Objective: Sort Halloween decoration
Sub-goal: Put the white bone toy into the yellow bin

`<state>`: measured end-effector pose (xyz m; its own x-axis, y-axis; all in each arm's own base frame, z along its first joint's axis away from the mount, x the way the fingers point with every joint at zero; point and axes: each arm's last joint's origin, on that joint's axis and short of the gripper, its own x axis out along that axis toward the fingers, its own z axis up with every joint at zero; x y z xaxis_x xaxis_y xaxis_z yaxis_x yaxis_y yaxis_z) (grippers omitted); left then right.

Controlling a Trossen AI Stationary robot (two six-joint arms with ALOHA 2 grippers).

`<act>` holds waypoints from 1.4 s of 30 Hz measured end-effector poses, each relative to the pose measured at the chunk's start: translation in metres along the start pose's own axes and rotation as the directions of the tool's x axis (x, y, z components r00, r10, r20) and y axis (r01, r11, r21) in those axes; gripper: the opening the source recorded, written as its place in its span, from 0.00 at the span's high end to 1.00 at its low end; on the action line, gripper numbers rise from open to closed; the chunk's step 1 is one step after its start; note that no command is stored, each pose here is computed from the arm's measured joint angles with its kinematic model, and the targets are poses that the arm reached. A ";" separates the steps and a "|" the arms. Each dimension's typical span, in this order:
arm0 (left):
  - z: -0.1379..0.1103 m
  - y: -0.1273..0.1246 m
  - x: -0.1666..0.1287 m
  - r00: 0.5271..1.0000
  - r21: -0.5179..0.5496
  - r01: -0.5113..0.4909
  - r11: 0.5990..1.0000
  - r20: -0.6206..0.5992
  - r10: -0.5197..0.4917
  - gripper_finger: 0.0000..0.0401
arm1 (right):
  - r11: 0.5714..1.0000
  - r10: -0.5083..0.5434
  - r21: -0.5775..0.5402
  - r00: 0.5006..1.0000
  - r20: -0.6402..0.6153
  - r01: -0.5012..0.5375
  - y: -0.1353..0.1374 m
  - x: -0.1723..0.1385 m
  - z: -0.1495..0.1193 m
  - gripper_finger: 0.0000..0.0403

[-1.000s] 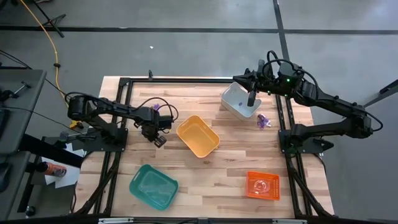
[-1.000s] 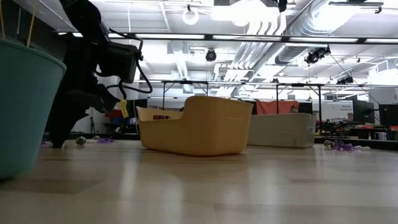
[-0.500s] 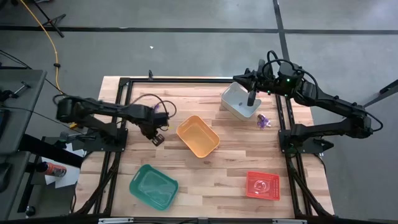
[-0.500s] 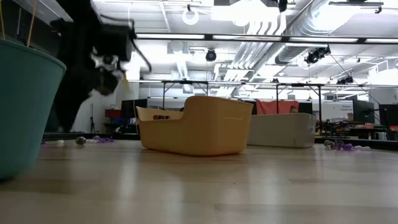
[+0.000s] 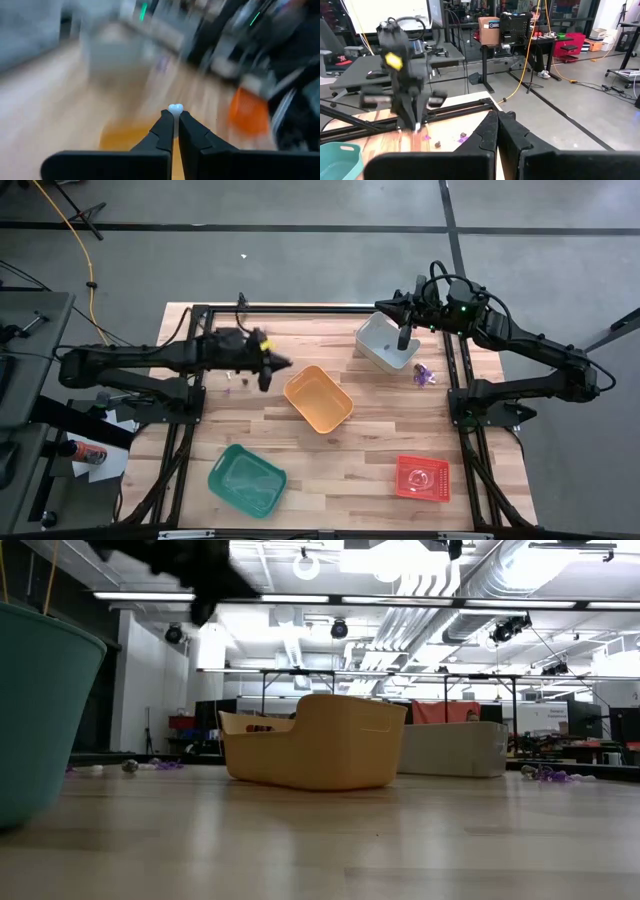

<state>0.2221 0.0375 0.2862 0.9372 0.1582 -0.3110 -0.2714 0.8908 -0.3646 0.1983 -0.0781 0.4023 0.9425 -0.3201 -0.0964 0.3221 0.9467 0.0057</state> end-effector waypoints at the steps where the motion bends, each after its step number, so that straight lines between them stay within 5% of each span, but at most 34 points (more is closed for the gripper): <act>1: 0.007 -0.002 0.002 0.997 0.034 0.020 0.999 0.076 -0.023 1.00 | 1.000 0.000 0.000 1.000 0.000 0.000 0.000 0.000 0.000 1.00; 7: 0.042 -0.002 0.010 0.935 0.155 0.022 0.988 0.347 -0.075 1.00 | 0.999 0.033 -0.002 0.999 0.021 -0.033 0.001 0.000 0.002 1.00; 13: 0.075 -0.001 0.016 0.918 0.275 0.006 0.961 0.381 -0.115 1.00 | 0.976 0.215 -0.058 0.975 0.058 -0.212 0.010 0.009 0.004 1.00; 18: 0.085 0.001 0.020 0.915 0.287 0.008 0.958 0.385 -0.123 1.00 | 0.968 0.241 -0.083 0.969 0.054 -0.236 0.015 0.014 0.002 1.00; 29: 0.081 0.006 0.021 0.937 0.267 -0.009 0.964 0.339 -0.086 1.00 | 0.972 0.221 -0.090 0.973 0.061 -0.216 0.014 0.014 0.003 1.00; 35: 0.067 0.017 0.045 0.964 0.271 -0.110 0.956 0.262 0.036 1.00 | 0.972 0.221 -0.111 0.969 0.107 -0.209 0.014 0.014 0.007 1.00; 38: 0.054 0.024 0.061 0.985 0.256 -0.078 0.964 0.170 0.035 1.00 | 0.973 0.211 -0.118 0.970 0.119 -0.198 0.014 0.014 0.008 1.00; 42: 0.038 0.024 0.073 0.996 0.208 0.090 0.974 0.005 -0.093 1.00 | 0.976 0.197 -0.119 0.974 0.115 -0.183 0.013 0.014 0.008 1.00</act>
<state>0.2921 0.0871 0.2885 0.9593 0.0769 -0.2717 -0.1347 0.9703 -0.2008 0.2162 -0.0702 0.4090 0.9913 -0.1298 0.0221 0.1313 0.9868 -0.0949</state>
